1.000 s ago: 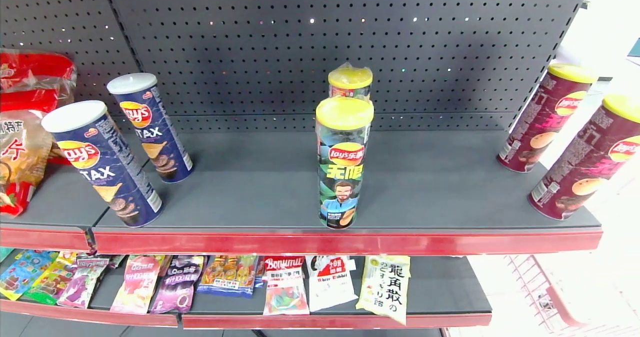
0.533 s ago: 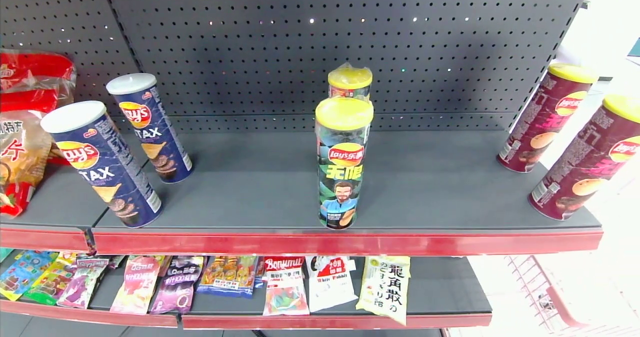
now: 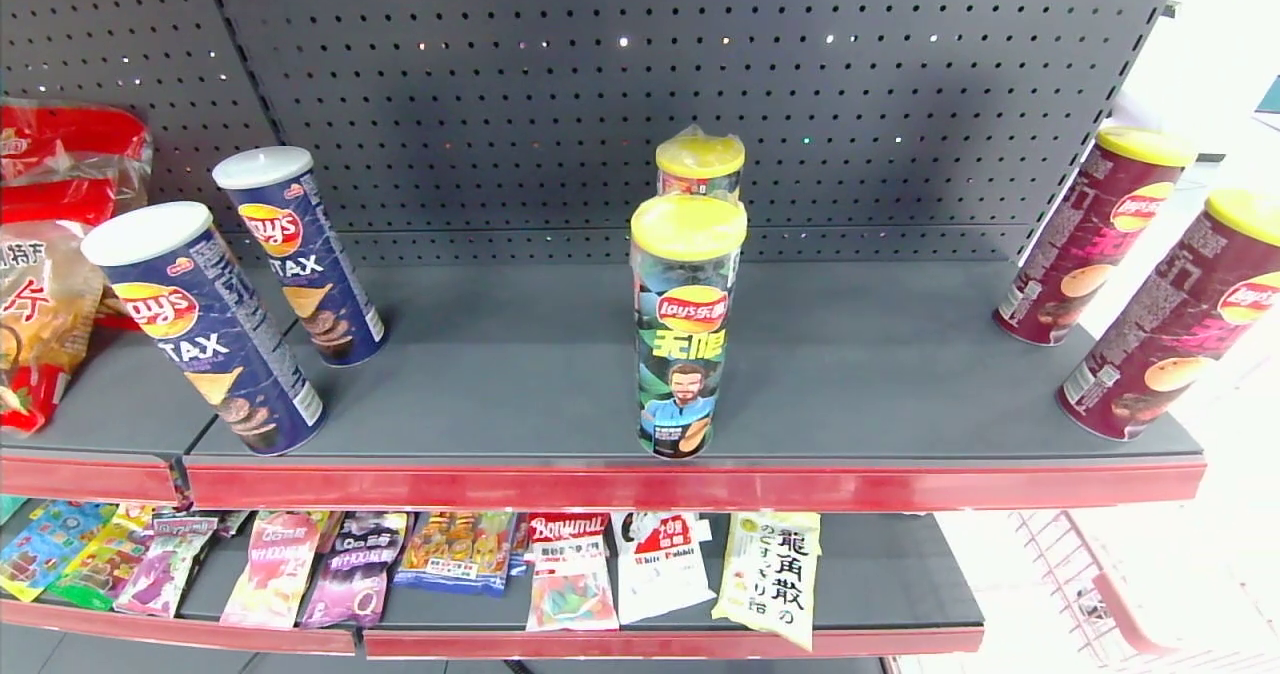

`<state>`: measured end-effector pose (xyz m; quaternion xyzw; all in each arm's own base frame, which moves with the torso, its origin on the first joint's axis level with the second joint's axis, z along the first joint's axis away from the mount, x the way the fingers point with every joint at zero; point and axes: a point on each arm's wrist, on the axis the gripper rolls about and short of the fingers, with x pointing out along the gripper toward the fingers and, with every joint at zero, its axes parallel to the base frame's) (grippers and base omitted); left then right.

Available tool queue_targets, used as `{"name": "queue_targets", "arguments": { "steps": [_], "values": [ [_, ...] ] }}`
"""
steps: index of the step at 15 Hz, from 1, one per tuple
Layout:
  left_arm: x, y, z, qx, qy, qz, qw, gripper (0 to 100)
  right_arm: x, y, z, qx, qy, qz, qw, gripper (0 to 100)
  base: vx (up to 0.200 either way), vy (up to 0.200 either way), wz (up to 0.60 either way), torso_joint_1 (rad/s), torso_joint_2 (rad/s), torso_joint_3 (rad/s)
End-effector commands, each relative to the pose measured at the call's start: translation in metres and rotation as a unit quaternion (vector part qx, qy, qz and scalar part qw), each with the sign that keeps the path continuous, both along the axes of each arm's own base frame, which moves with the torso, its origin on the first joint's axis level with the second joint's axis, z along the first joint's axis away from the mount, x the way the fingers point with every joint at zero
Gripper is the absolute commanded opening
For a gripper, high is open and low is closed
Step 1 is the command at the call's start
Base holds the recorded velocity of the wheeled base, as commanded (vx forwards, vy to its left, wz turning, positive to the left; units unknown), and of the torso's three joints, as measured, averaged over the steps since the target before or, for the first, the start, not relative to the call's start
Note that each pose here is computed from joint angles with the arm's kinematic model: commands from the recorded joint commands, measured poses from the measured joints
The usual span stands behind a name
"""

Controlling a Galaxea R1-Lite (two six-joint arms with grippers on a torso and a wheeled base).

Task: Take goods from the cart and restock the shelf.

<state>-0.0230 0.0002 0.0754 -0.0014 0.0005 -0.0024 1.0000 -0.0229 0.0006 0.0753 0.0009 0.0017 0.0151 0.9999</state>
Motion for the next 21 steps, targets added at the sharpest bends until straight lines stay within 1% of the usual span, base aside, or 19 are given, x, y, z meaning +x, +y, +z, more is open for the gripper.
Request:
{"name": "queue_targets", "arguments": {
  "steps": [1, 21],
  "values": [
    [0.0002, 0.0000, -0.0002, 0.000, 0.001, 0.000, 1.0000, 100, -0.0001, 0.0000, 0.0002, 0.000, 0.000, 0.000, 1.000, 100, 0.000, 0.000, 0.00, 0.000, 0.00, 0.000],
    [0.0000, 0.0000, 0.0002, 0.000, 0.000, 0.000, 1.0000, 100, -0.0001, 0.0000, 0.0002, 0.000, 0.000, 0.000, 1.000, 100, 0.000, 0.000, 0.00, 0.000, 0.00, 0.000]
  ]
}}
